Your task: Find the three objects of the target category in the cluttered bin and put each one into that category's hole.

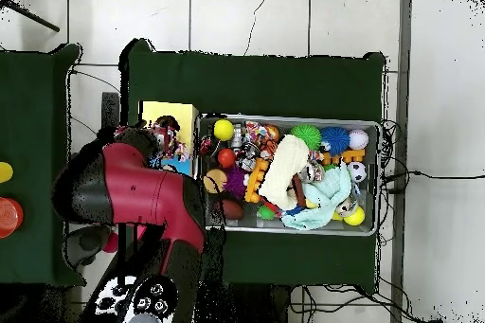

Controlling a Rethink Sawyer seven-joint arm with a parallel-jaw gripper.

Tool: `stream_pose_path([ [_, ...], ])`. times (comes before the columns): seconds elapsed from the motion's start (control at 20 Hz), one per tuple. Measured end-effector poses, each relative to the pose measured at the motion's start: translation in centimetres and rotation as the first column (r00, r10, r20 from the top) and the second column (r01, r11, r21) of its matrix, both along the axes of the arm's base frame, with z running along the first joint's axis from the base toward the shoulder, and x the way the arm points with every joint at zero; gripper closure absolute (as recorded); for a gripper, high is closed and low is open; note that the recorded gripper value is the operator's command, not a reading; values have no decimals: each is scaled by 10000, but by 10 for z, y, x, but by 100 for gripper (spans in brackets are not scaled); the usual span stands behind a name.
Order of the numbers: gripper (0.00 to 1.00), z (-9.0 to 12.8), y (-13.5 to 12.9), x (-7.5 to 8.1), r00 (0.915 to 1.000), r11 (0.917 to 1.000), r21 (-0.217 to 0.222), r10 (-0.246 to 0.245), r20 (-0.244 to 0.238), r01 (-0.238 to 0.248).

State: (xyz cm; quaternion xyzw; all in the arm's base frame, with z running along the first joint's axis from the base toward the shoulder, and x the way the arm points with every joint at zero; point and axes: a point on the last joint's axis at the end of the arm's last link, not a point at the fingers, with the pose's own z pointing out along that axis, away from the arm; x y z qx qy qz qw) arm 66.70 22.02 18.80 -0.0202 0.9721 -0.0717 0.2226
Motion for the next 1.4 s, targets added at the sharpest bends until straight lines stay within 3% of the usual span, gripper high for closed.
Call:
stream_pose_path([
  [0.25,0,0,0,0,10000,10000,0,1,-1,-1],
  [0.3,100,0,0,0,10000,10000,0,0,0,0],
  [0.9,100,3,1,2,9997,10000,75,-7,-230,9],
  [1.4,100,7,3,-3,9926,9989,-151,418,-1137,-438],
])
